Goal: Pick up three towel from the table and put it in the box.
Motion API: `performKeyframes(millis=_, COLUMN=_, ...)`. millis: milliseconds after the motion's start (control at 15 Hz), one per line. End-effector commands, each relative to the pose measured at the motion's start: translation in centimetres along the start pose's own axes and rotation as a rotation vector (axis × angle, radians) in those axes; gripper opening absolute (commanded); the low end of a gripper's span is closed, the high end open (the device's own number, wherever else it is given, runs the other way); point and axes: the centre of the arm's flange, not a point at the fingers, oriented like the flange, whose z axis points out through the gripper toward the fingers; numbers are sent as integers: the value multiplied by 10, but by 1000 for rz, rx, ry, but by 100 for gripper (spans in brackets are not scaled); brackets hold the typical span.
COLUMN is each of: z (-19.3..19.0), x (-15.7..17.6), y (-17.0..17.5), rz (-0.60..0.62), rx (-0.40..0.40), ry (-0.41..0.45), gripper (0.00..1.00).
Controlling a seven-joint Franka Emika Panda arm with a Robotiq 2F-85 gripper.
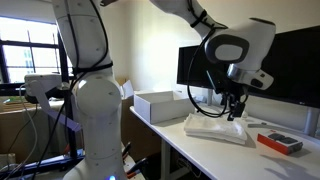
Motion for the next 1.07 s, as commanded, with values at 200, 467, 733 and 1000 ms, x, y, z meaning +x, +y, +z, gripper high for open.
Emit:
performKeyframes(millis=200, z=31, x=7, y=10, rz=78, rx=32, ry=-10, gripper=100)
performKeyframes(millis=467, z=31, x=7, y=8, rz=72, rx=33, ry=-9, gripper=100)
performKeyframes(millis=733, z=75, x=28, y=20, rz=49, rx=110, ry=-44, gripper=100)
performKeyframes(millis=1000, z=109, x=42, y=20, rz=6, rx=142, ry=-66, gripper=100)
